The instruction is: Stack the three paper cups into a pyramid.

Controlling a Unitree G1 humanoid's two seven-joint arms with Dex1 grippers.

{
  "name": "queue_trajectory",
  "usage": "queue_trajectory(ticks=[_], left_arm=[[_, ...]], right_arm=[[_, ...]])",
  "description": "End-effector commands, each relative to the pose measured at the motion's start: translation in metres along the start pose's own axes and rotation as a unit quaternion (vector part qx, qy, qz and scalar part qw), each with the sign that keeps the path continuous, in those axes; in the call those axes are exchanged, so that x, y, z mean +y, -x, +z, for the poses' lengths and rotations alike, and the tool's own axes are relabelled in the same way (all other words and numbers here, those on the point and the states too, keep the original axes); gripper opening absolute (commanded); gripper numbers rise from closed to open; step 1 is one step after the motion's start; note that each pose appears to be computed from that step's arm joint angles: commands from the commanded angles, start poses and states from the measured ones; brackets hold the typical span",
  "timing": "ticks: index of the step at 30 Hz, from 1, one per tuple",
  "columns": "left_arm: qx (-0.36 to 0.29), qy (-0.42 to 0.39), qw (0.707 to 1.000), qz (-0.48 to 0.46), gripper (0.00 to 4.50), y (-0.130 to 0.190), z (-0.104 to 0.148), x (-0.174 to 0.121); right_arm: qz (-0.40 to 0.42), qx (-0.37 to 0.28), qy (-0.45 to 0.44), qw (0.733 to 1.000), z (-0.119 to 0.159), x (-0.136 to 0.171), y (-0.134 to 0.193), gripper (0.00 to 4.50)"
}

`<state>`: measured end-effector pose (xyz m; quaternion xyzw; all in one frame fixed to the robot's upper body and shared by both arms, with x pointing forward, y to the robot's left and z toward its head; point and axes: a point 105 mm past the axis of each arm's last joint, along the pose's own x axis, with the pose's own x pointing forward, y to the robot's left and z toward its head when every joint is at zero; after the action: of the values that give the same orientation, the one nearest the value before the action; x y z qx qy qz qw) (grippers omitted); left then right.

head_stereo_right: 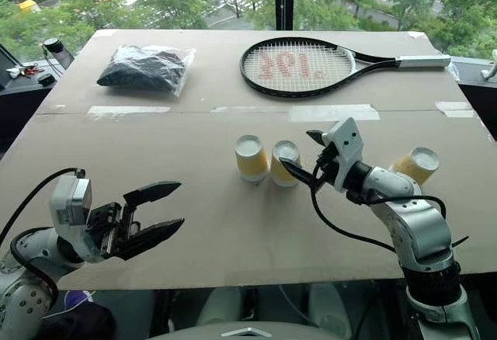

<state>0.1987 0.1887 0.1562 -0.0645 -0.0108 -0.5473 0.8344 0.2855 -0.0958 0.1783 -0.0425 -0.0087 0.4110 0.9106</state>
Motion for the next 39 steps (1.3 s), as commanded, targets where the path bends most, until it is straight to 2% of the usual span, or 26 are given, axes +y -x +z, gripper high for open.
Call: queue_trajectory(ticks=[1,6,9,11,17,23,39], left_arm=[[0.000,-0.009,1.000,-0.022,4.50,-0.005,0.003,0.005],[-0.006,-0.011,0.999,-0.044,4.50,-0.014,0.006,0.009],[-0.010,-0.012,0.998,-0.066,4.50,-0.023,0.009,0.008],[-0.009,-0.019,0.996,-0.085,4.50,-0.028,0.012,0.005],[-0.002,-0.033,0.991,-0.130,4.50,-0.037,0.020,-0.005],[0.005,-0.041,0.984,-0.174,4.50,-0.047,0.029,-0.022],[-0.002,-0.045,0.986,-0.163,4.50,-0.046,0.034,-0.021]], right_arm=[[-0.090,-0.055,0.021,0.994,0.034,-0.021,0.026,4.43],[-0.258,-0.022,0.060,0.964,0.033,-0.075,0.070,4.43],[-0.353,0.018,0.085,0.932,0.024,-0.102,0.098,4.43],[-0.379,0.043,0.087,0.920,0.016,-0.111,0.110,4.43],[-0.418,0.073,0.067,0.903,0.001,-0.117,0.128,4.43],[-0.421,0.093,0.028,0.902,-0.017,-0.116,0.135,4.43],[-0.469,0.105,-0.039,0.876,-0.042,-0.124,0.153,4.43]])
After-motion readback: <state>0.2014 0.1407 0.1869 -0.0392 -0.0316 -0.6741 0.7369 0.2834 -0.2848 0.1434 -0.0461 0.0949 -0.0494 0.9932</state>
